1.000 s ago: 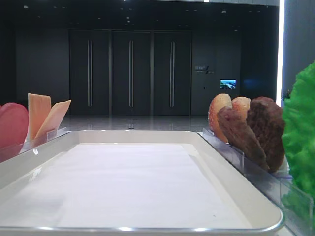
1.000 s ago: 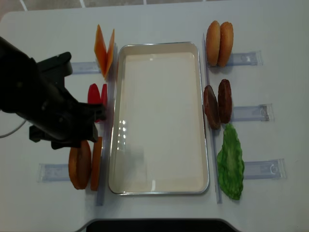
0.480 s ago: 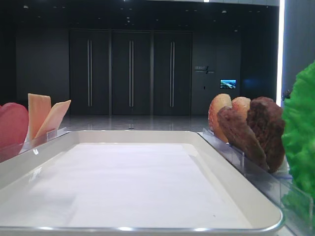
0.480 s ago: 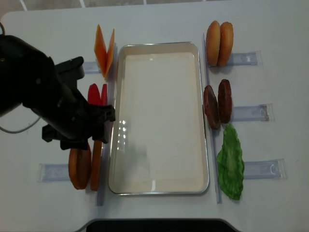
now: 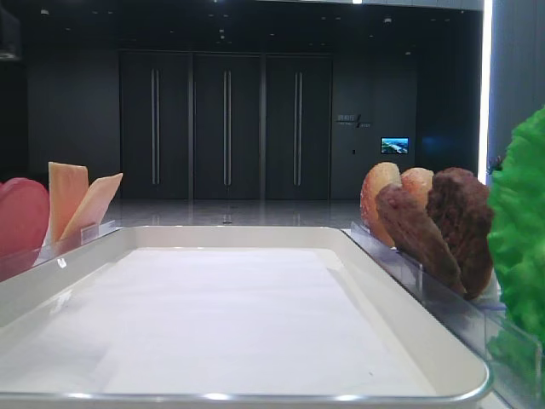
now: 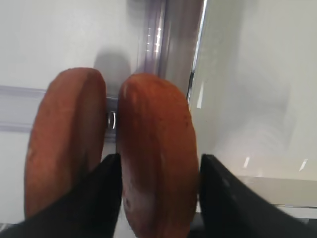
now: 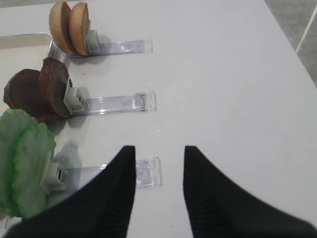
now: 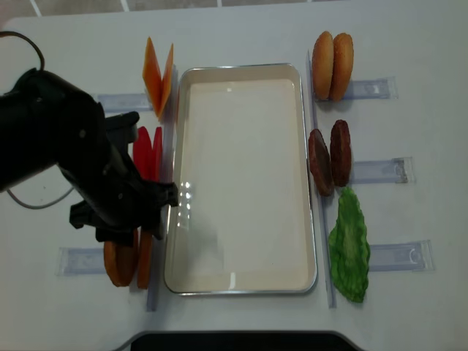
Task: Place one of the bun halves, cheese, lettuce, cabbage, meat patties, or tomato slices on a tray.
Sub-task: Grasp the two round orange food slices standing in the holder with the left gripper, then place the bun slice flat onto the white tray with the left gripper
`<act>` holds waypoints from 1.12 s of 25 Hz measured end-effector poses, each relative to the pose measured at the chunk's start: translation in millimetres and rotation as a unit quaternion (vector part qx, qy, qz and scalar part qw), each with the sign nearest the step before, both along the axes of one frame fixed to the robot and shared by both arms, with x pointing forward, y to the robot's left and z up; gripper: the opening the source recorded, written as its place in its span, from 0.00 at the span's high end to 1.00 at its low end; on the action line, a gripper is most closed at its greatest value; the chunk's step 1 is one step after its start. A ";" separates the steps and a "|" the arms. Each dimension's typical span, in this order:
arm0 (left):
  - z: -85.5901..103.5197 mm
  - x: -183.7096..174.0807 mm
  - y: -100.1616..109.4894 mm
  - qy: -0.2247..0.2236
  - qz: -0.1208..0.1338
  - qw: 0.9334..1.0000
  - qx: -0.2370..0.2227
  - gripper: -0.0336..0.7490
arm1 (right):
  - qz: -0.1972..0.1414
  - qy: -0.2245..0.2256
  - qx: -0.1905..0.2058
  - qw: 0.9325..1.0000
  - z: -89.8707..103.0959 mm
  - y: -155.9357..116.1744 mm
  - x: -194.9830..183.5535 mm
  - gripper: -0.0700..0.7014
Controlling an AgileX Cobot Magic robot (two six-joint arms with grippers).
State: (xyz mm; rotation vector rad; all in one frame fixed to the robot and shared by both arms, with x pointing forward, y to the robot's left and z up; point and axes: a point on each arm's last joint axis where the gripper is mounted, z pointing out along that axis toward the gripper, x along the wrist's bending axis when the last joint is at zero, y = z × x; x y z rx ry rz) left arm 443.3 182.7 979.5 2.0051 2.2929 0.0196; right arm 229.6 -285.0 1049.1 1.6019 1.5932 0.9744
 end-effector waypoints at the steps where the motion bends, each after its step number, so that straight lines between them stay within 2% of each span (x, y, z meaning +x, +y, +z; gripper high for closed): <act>1: 0.0 -0.2 0.1 0.001 -0.001 1.000 0.001 0.53 | 0.000 0.000 0.000 1.000 0.0 0.0 0.0 0.61; 3: 1.7 -0.2 0.7 0.000 -0.007 1.000 0.004 0.75 | 0.000 0.000 0.000 1.000 0.0 0.0 0.0 0.61; 4: 4.0 -0.8 1.1 0.000 -0.008 1.000 0.004 0.78 | 0.000 0.000 0.000 1.000 0.0 0.0 0.0 0.61; 8: 29.7 2.8 -1.0 -0.040 -0.009 0.999 -0.018 0.78 | 0.000 0.000 0.000 1.000 0.0 0.0 0.0 0.61; 12: 66.3 11.2 -11.4 -0.089 0.003 0.993 -0.078 0.78 | 0.000 0.000 0.000 1.000 0.0 0.0 0.0 0.61; 15: 77.0 15.5 -14.4 -0.107 0.004 0.990 -0.092 0.78 | 0.000 0.000 0.000 1.000 0.0 0.0 0.0 0.61; 18: 76.0 19.9 -17.0 -0.120 0.002 0.988 -0.100 0.78 | 0.000 0.000 0.000 1.000 0.0 0.0 0.0 0.61; 20: 71.5 26.3 -22.8 -0.131 -0.014 0.985 -0.113 0.78 | 0.000 0.000 0.000 1.000 0.0 0.0 0.0 0.61; 22: 63.0 35.6 -34.6 -0.139 -0.036 0.979 -0.146 0.78 | 0.000 0.000 0.000 1.000 0.0 0.0 0.0 0.61; 25: 46.2 48.1 -55.9 -0.134 -0.063 0.965 -0.215 0.78 | 0.000 0.000 0.000 1.000 0.0 0.0 0.0 0.61; 27: 33.0 53.9 -66.6 -0.118 -0.071 0.959 -0.246 0.78 | 0.000 0.000 0.000 1.000 0.0 0.0 0.0 0.61; 28: 25.5 57.0 -69.9 -0.116 -0.084 0.958 -0.248 0.78 | 0.000 0.000 0.000 1.000 0.0 0.0 0.0 0.61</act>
